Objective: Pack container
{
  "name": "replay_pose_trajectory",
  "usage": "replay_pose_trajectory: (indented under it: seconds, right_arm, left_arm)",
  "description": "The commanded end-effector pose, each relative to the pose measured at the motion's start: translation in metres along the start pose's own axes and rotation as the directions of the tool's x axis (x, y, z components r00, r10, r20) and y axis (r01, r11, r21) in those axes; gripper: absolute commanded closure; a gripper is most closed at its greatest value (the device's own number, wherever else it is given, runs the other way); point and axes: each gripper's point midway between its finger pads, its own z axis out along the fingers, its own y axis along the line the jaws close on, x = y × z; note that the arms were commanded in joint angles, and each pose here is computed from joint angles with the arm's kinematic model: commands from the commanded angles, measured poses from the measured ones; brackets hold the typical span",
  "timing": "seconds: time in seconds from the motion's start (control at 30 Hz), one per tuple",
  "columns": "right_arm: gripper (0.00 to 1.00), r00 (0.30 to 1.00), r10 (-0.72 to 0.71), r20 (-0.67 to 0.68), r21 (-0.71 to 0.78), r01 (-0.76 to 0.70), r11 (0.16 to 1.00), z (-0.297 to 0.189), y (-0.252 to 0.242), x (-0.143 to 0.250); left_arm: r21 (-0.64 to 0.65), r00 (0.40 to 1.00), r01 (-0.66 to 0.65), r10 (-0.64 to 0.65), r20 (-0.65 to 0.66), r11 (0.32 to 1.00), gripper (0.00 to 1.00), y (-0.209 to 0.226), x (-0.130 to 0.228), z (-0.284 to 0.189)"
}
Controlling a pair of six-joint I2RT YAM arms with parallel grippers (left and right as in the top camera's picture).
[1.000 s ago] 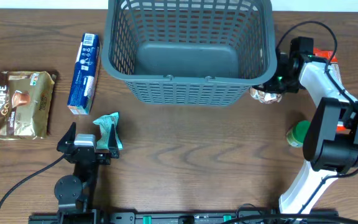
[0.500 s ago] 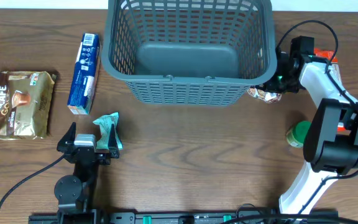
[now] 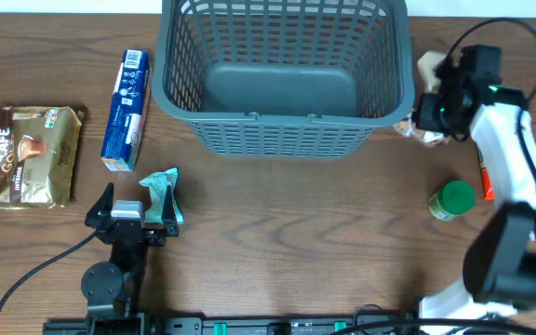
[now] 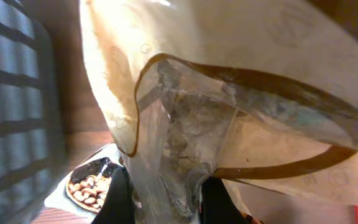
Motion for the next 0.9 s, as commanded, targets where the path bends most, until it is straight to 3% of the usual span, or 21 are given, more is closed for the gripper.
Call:
replay_pose_trajectory:
  seconds: [0.0,0.27,0.5,0.63,0.87]
  right_arm:
    - [0.98,0.994,0.049,0.102,0.051,-0.055,0.997,-0.041,-0.010,-0.014]
    - [0.98,0.948,0.057,0.314,0.131,-0.103,0.986,-0.140,-0.022,-0.022]
    - [0.98,0.881,0.042,0.471,0.103,-0.102,0.989,-0.205,-0.014,-0.022]
    - [0.98,0.832,-0.059,0.552,0.104,0.002,0.995,-0.236,0.000,-0.026]
    - [0.99,0.738,-0.100,0.668,0.072,0.069,0.995,-0.283,0.026,-0.031]
  left_arm:
    - [0.007,1.000,-0.011,0.011,0.009,1.000,0.01,-0.002,-0.002,0.000]
    - [0.007,1.000,-0.011,0.011,0.009,1.000,0.01,-0.002,-0.002,0.000]
    - [0.007,1.000,-0.011,0.011,0.009,1.000,0.01,-0.002,-0.002,0.000]
    - [0.007,1.000,-0.011,0.011,0.009,1.000,0.01,-0.002,-0.002,0.000]
    - [0.007,1.000,-0.011,0.011,0.009,1.000,0.01,-0.002,-0.002,0.000]
